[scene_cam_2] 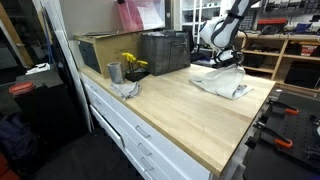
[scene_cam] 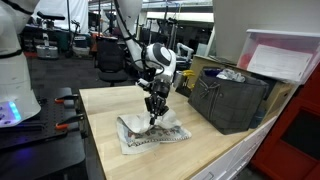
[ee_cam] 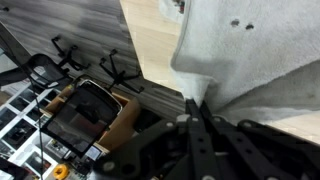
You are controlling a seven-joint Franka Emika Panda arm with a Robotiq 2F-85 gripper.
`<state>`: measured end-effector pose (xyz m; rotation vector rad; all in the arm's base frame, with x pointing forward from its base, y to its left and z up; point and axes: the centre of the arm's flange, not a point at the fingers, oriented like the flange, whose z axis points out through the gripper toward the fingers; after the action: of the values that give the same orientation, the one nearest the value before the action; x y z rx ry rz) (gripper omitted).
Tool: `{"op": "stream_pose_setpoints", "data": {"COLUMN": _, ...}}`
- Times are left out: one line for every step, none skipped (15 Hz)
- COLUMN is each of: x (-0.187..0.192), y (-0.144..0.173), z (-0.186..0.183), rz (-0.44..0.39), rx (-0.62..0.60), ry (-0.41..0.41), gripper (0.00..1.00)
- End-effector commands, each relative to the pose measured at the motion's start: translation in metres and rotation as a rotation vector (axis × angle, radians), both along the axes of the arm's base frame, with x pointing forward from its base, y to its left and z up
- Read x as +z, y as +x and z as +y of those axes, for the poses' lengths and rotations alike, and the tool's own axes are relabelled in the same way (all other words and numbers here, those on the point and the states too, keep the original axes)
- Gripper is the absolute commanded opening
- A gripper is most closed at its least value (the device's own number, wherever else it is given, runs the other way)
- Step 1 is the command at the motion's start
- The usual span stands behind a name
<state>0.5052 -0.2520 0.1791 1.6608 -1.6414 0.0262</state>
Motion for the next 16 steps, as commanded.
{"op": "stream_pose_setpoints", "data": {"x": -0.011, "y": -0.03, "z": -0.018, "rz": 0.028, "rx": -0.142, "ry": -0.042, "gripper": 0.01}}
{"op": "stream_pose_setpoints", "data": {"x": -0.016, "y": -0.039, "z": -0.023, "rz": 0.047, "rx": -0.168, "ry": -0.045, "gripper": 0.01}}
{"op": "stream_pose_setpoints", "data": {"x": -0.02, "y": -0.046, "z": -0.026, "rz": 0.064, "rx": -0.188, "ry": -0.047, "gripper": 0.01}}
{"op": "stream_pose_setpoints", "data": {"x": -0.024, "y": -0.054, "z": -0.026, "rz": 0.082, "rx": -0.195, "ry": -0.042, "gripper": 0.01}}
{"op": "stream_pose_setpoints", "data": {"x": -0.028, "y": -0.061, "z": -0.027, "rz": 0.094, "rx": -0.195, "ry": -0.045, "gripper": 0.01}}
{"op": "stream_pose_setpoints", "data": {"x": -0.034, "y": -0.069, "z": -0.027, "rz": 0.123, "rx": -0.188, "ry": -0.045, "gripper": 0.01}}
{"op": "stream_pose_setpoints", "data": {"x": -0.039, "y": -0.074, "z": -0.027, "rz": 0.141, "rx": -0.19, "ry": -0.042, "gripper": 0.01}}
{"op": "stream_pose_setpoints", "data": {"x": -0.043, "y": -0.078, "z": -0.027, "rz": 0.156, "rx": -0.197, "ry": -0.038, "gripper": 0.28}}
{"op": "stream_pose_setpoints", "data": {"x": -0.046, "y": -0.081, "z": -0.026, "rz": 0.168, "rx": -0.202, "ry": -0.035, "gripper": 0.29}}
{"op": "stream_pose_setpoints", "data": {"x": -0.048, "y": -0.082, "z": -0.026, "rz": 0.173, "rx": -0.206, "ry": -0.034, "gripper": 0.35}}
{"op": "stream_pose_setpoints", "data": {"x": -0.049, "y": -0.083, "z": -0.027, "rz": 0.175, "rx": -0.209, "ry": -0.032, "gripper": 0.42}}
{"op": "stream_pose_setpoints", "data": {"x": -0.048, "y": -0.081, "z": -0.027, "rz": 0.168, "rx": -0.21, "ry": -0.033, "gripper": 0.51}}
{"op": "stream_pose_setpoints", "data": {"x": -0.045, "y": -0.078, "z": -0.028, "rz": 0.15, "rx": -0.205, "ry": -0.03, "gripper": 0.58}}
{"op": "stream_pose_setpoints", "data": {"x": -0.041, "y": -0.072, "z": -0.027, "rz": 0.126, "rx": -0.195, "ry": -0.025, "gripper": 0.65}}
{"op": "stream_pose_setpoints", "data": {"x": -0.036, "y": -0.067, "z": -0.027, "rz": 0.107, "rx": -0.188, "ry": -0.026, "gripper": 0.73}}
{"op": "stream_pose_setpoints", "data": {"x": -0.03, "y": -0.059, "z": -0.027, "rz": 0.08, "rx": -0.178, "ry": -0.031, "gripper": 0.8}}
